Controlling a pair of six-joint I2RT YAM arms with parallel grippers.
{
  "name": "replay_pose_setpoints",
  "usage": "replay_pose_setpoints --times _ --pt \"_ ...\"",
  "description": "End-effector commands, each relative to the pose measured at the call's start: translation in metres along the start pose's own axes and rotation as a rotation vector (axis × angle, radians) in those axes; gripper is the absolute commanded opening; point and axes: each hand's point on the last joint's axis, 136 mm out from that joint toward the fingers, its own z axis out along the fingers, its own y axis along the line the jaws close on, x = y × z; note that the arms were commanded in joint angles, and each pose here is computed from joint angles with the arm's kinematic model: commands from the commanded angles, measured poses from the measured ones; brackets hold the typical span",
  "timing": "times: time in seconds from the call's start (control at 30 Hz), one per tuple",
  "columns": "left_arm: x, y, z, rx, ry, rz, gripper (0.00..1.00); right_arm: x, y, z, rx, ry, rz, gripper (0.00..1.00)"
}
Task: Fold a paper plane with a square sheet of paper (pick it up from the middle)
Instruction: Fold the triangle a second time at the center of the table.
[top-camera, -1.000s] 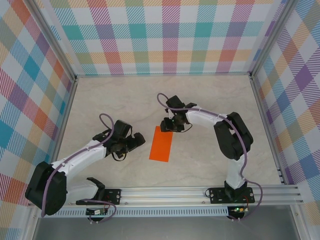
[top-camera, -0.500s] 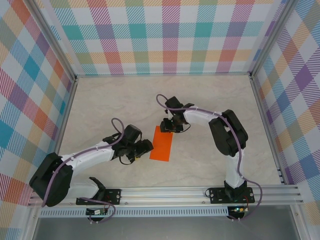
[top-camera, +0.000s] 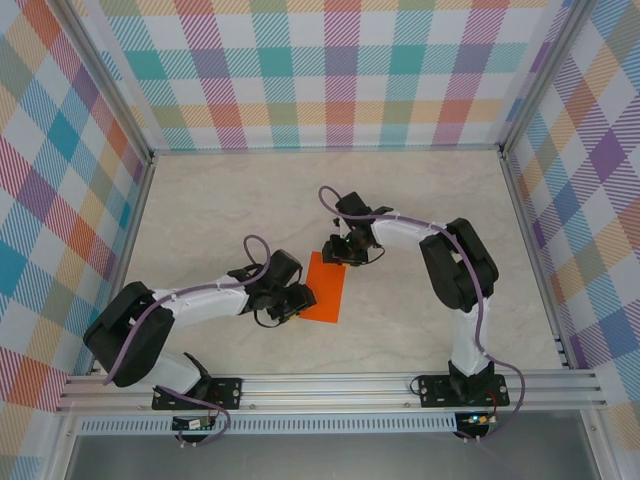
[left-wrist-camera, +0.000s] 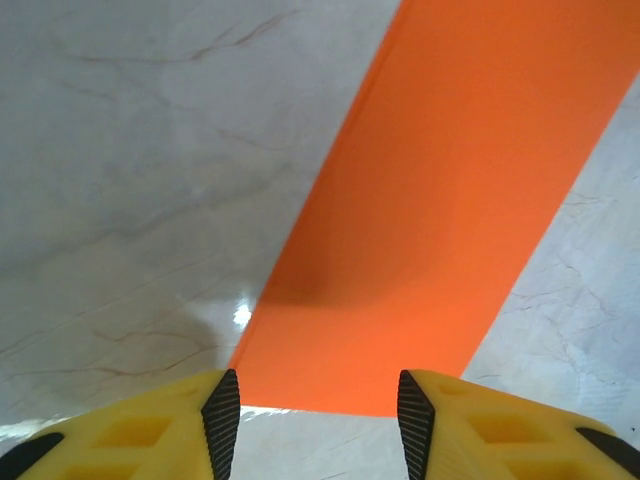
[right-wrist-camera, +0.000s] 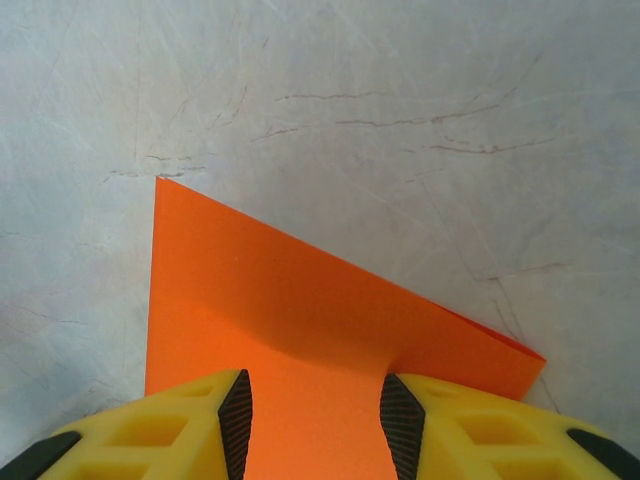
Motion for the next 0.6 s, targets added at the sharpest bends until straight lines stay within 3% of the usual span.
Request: replay_pose_setpoints --times 0.0,0.33,0.57 --pt "0.001 -0.006 0.003 -0.015 0.008 0.014 0.46 0.028 -0.043 0.027 0.121 0.090 0.056 0.43" --pt "0.006 0.007 0.009 -0.129 0.019 0.042 0.53 0.028 -0.045 0.028 0.117 0.095 0.059 0.43" --pt "0.007 -0.003 0.019 -0.114 0.039 0.061 0.52 0.030 -0.046 0.029 0.112 0.101 0.063 0.43"
